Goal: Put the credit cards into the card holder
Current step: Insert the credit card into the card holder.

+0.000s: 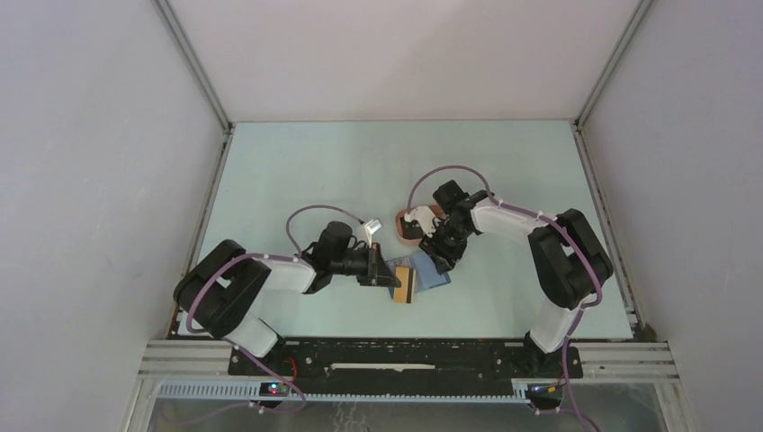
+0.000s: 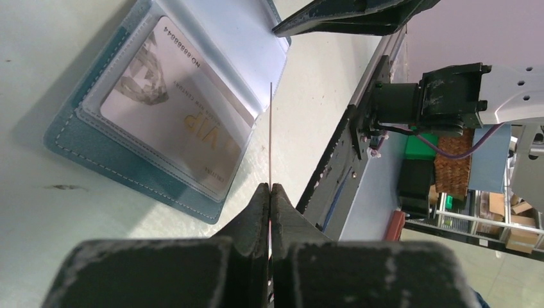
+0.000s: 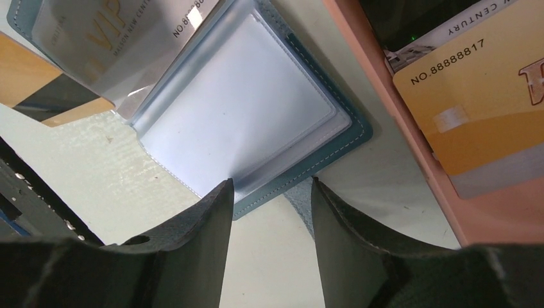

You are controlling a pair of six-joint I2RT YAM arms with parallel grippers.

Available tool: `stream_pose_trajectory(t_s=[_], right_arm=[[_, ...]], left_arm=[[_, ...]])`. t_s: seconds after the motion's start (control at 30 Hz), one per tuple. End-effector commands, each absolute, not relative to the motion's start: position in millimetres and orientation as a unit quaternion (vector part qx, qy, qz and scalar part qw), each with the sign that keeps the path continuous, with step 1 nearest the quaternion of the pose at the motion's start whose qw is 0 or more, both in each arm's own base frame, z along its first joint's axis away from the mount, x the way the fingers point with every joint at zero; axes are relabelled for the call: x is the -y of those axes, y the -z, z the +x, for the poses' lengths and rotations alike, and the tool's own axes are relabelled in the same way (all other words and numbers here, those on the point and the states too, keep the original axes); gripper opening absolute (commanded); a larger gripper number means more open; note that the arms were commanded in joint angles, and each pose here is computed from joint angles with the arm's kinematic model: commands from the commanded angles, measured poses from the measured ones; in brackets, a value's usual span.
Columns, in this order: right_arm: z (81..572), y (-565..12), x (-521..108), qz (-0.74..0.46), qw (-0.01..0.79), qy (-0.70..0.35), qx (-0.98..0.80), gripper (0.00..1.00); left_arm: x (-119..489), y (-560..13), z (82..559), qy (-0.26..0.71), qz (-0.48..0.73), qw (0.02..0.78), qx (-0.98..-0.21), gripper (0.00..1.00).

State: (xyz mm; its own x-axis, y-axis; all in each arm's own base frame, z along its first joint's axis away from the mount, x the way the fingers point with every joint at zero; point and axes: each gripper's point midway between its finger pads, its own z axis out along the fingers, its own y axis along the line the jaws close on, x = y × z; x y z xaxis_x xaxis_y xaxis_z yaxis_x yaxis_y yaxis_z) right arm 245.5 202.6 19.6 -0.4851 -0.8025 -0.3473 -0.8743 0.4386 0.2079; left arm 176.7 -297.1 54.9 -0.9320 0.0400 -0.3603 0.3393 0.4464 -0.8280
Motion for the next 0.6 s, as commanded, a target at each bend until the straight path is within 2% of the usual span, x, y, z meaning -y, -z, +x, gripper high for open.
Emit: stream_pose_trajectory(t_s=[0.0, 0.57], right_arm=[[239.1, -20.9, -214.4, -0.512, 0.089, -0.203, -0.830, 0.56], [214.3, -14.0, -238.7, -0.561, 0.064, -0.209, -0.798, 0.56]], left_arm=[[300.0, -71.7, 183.7, 0.528, 0.111, 0.147, -0.829, 0.00], [273.0, -80.3, 173.9, 0.514, 0.086, 0.164, -0.837, 0.00]])
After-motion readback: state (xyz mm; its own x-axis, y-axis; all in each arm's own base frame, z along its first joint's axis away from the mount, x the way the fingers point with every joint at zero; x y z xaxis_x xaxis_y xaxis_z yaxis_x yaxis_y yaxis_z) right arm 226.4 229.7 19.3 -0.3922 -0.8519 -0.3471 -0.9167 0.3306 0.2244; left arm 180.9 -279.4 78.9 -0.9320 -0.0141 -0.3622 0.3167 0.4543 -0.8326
